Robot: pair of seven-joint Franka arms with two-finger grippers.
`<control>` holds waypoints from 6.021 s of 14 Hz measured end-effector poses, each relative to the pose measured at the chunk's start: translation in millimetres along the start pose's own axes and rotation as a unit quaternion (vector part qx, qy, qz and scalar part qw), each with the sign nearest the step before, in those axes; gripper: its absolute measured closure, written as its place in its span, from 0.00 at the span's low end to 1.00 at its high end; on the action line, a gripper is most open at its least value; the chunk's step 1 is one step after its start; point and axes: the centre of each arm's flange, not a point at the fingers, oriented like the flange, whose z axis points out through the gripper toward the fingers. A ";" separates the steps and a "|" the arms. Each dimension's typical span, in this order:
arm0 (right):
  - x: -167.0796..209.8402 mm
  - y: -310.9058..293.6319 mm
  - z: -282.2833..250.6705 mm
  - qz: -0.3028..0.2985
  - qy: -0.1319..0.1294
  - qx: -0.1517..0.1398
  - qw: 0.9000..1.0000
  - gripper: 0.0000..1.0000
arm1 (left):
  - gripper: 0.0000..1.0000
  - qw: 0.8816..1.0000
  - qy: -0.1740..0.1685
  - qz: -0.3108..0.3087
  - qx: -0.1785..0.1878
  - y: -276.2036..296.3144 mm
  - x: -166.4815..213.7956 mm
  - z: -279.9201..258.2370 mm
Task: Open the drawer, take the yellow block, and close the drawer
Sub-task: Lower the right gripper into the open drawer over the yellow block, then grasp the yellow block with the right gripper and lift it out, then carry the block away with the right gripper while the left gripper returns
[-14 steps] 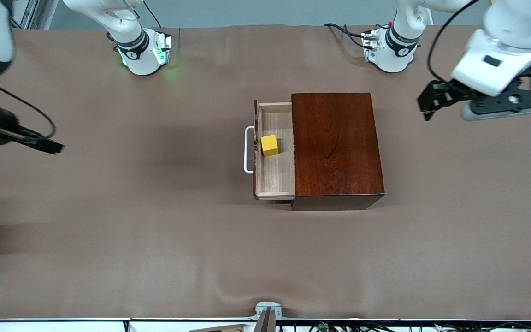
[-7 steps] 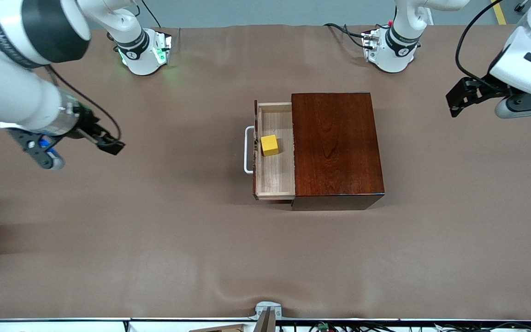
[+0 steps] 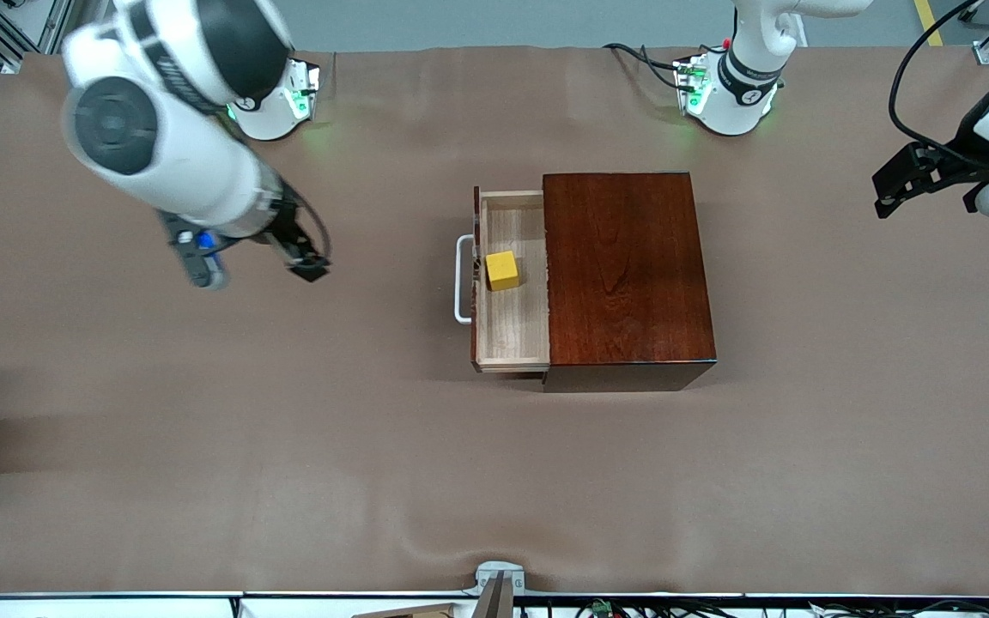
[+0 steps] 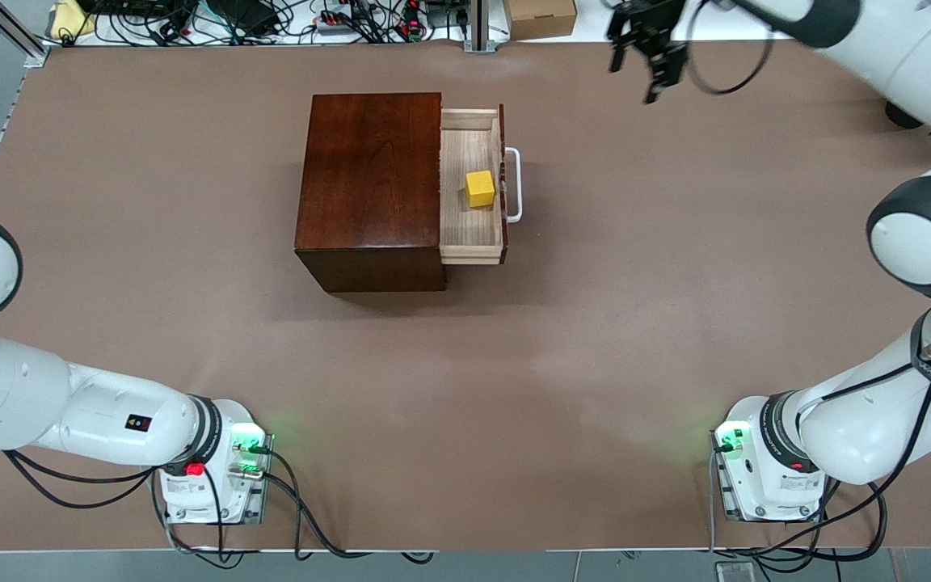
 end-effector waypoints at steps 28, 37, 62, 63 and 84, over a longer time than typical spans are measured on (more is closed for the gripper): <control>-204.9 -52.6 219.4 0.128 0.017 0.073 0.989 0.00 | 0.00 1.000 -0.015 0.026 0.004 -24.1 -9.9 -1.8; -211.6 -56.0 218.7 0.125 0.015 0.078 0.989 0.44 | 0.00 0.999 -0.014 0.028 0.004 -21.4 -10.1 -2.1; 99.0 -78.2 114.4 -0.112 0.008 -0.026 0.993 0.44 | 0.00 0.998 -0.012 0.056 0.003 9.8 -14.3 -4.5; 113.5 -75.3 117.3 -0.129 0.004 -0.030 0.991 0.44 | 0.00 0.998 -0.011 0.060 0.003 14.2 -15.0 -4.9; 406.1 103.7 240.9 -0.468 0.035 0.000 0.883 0.44 | 0.00 0.993 -0.044 -0.099 -0.048 309.7 -45.7 63.3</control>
